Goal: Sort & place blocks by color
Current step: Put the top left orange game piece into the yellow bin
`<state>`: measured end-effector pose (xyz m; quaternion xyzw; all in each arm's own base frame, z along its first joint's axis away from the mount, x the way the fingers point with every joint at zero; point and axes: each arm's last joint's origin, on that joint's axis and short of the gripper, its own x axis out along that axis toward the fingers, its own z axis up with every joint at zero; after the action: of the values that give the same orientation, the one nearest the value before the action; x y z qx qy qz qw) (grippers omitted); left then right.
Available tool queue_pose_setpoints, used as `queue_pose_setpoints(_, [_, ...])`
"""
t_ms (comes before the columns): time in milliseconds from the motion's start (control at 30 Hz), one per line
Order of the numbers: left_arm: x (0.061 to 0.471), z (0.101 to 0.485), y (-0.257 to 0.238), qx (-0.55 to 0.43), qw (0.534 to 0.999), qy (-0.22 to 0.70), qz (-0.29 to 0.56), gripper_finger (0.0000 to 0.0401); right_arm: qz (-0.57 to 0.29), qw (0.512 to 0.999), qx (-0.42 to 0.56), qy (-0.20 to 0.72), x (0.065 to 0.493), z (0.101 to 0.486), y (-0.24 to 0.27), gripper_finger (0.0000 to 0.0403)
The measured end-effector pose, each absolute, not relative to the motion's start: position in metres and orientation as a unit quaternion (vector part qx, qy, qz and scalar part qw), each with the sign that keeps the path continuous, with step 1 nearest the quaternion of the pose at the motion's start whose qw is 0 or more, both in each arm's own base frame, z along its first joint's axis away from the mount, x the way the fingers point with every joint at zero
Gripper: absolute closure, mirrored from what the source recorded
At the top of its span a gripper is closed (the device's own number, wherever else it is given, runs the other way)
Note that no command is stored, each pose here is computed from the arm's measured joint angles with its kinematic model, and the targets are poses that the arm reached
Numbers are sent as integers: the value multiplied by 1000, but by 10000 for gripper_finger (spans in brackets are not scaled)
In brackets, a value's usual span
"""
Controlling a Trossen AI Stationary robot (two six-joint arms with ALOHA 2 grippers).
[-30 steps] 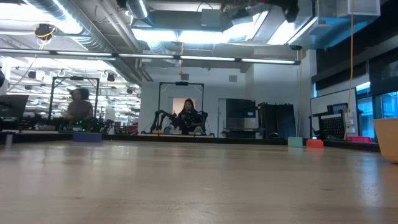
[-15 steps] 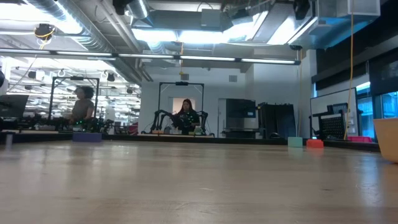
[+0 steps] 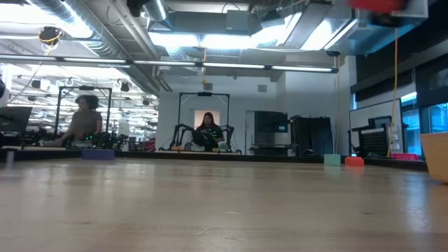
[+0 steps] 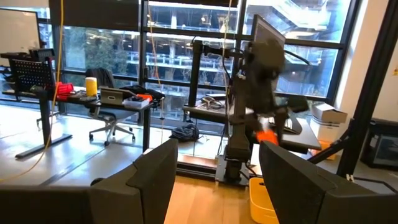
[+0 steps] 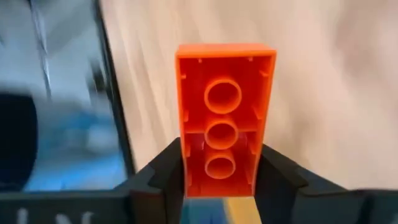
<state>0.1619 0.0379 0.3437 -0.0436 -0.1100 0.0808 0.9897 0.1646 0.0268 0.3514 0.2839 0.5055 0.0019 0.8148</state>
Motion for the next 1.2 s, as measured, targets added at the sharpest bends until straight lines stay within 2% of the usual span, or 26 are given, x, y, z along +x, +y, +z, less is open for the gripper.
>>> queue_pose_setpoints(133, [162, 344, 38, -43, 990, -111, 81, 183, -5, 707, 293, 643, 150, 335, 48, 261])
queue_pose_setpoints(233, [162, 344, 37, -43, 990, -111, 72, 183, -18, 672, 281, 685, 142, 328, 60, 261])
queue_pose_setpoints(333, [162, 344, 36, -40, 992, -108, 48, 189, -20, 664, 278, 693, 138, 325, 70, 261])
queue_pose_setpoints(400, [162, 343, 35, -40, 993, -103, 38, 209, -26, 660, 282, 695, 137, 324, 73, 261])
queue_pose_setpoints(467, [163, 342, 35, -41, 994, -95, 33, 248, -29, 657, 283, 698, 136, 323, 76, 261])
queue_pose_setpoints(600, [164, 335, 35, -47, 996, -64, 31, 365, -41, 654, 278, 702, 133, 323, 78, 261])
queue_pose_setpoints(633, [164, 334, 35, -49, 997, -58, 31, 382, -44, 653, 275, 705, 132, 323, 78, 261])
queue_pose_setpoints(900, [164, 333, 35, -52, 997, -52, 25, 400, -65, 649, 253, 715, 128, 318, 75, 261])
queue_pose_setpoints(1100, [164, 333, 36, -52, 997, -53, 34, 401, -67, 631, 233, 737, 131, 265, 77, 261])
queue_pose_setpoints(1200, [164, 333, 36, -43, 997, -53, 47, 401, -53, 645, 239, 724, 136, 232, 79, 261])
